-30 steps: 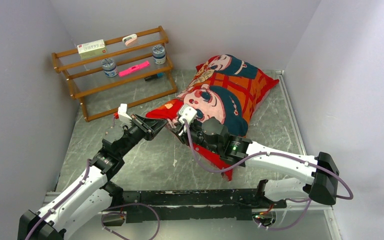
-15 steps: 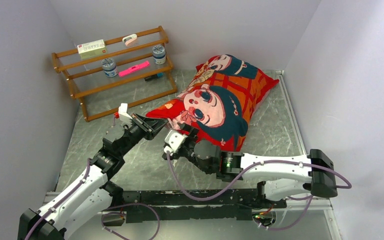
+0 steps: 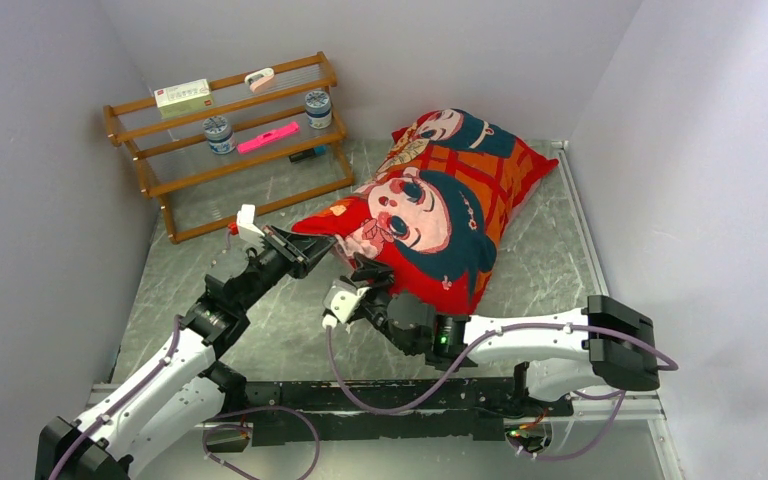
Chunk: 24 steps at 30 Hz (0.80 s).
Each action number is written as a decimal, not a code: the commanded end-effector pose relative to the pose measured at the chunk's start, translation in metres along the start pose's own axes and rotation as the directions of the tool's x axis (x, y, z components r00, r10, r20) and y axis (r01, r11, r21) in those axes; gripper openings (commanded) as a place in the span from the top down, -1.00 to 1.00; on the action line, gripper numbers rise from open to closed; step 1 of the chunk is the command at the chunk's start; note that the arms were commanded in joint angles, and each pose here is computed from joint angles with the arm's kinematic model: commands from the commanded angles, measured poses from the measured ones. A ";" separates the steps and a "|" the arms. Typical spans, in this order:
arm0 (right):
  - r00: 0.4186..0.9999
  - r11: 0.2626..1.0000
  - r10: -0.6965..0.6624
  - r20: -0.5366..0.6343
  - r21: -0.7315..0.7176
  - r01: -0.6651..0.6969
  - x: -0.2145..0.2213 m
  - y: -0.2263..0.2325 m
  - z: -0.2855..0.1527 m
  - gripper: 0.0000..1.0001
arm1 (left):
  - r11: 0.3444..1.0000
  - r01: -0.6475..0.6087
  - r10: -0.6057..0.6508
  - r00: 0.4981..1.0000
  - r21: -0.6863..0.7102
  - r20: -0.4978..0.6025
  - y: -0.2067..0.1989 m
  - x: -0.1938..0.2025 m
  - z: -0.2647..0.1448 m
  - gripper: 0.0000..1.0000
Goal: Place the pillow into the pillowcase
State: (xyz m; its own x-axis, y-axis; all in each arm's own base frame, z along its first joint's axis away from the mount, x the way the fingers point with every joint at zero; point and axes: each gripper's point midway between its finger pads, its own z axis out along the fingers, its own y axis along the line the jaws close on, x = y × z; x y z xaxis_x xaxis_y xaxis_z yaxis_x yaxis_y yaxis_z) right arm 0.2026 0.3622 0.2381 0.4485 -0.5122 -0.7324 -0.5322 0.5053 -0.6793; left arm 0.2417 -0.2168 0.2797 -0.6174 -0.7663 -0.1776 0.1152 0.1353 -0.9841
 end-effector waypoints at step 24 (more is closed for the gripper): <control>0.965 0.993 -0.059 0.256 0.113 0.030 -0.039 -0.027 0.010 0.20 | 0.978 -0.009 0.001 0.999 0.210 0.038 -0.067 -0.011 -0.008 0.90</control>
State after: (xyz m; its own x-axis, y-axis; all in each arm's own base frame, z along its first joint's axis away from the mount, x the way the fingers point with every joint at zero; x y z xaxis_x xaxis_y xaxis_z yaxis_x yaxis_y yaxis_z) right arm 0.2105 0.3715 0.2663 0.6015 -0.4134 -0.6836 -0.4505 0.5312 -0.7176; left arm 0.2417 -0.2169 0.2807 -0.6182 -0.7678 -0.1682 0.1110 0.1266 -0.9857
